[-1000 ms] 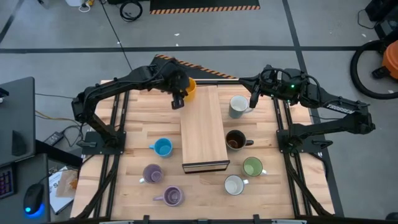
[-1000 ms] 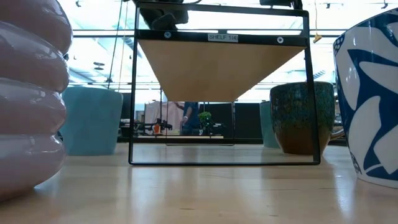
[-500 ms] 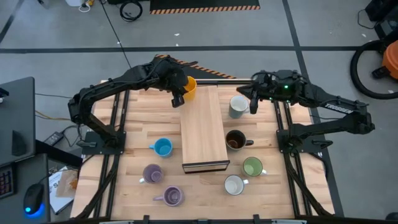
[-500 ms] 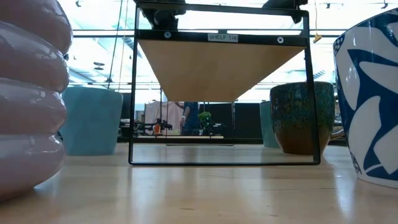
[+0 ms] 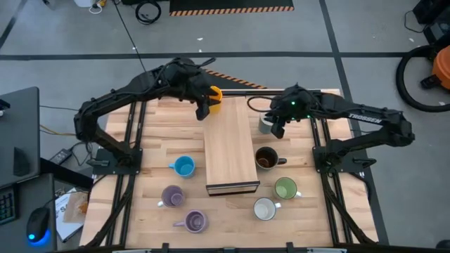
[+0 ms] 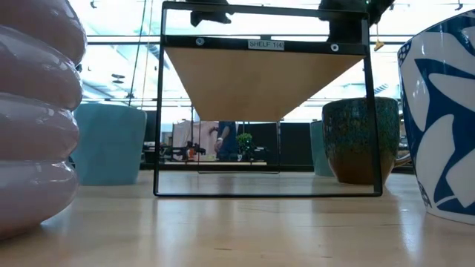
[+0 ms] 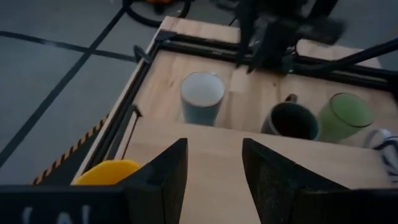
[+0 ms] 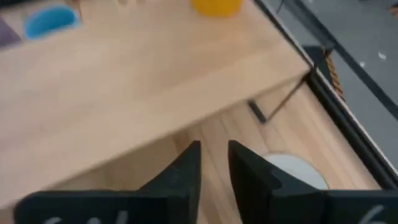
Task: Place coffee mugs
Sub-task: Put the blue mug on the shelf
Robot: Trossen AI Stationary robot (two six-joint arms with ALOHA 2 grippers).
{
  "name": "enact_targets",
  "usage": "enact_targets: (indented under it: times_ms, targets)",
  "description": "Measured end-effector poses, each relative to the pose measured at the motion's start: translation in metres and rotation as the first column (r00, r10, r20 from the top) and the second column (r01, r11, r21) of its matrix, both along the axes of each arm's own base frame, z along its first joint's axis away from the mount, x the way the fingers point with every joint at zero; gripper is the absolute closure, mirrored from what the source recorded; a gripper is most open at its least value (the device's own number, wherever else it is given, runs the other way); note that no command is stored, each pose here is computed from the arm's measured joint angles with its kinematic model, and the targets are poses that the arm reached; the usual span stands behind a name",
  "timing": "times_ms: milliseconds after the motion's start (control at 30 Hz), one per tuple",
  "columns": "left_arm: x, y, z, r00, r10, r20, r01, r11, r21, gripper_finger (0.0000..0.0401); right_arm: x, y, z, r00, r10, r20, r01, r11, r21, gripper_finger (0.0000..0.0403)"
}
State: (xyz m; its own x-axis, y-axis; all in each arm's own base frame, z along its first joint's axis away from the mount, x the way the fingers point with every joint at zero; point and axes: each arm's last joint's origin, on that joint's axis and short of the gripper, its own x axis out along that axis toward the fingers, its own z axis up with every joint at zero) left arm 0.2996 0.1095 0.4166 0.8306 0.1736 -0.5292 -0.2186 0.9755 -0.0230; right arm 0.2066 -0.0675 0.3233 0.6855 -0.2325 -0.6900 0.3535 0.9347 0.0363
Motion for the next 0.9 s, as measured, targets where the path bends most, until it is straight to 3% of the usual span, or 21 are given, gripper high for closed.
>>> enact_targets:
  times_ms: [300,900]
  targets:
    - [-0.013,-0.014,0.008,1.0,-0.006,-0.002,0.006,0.999,-0.041,0.0241,0.006,-0.008,-0.025,0.976,0.021,-0.215,-0.013,0.999,0.04,0.0231]
    - [-0.043,-0.02,0.024,0.999,0.045,-0.002,-0.045,0.999,-0.014,0.0241,0.038,-0.025,-0.075,0.886,0.119,-0.448,-0.096,0.993,0.074,0.0232]
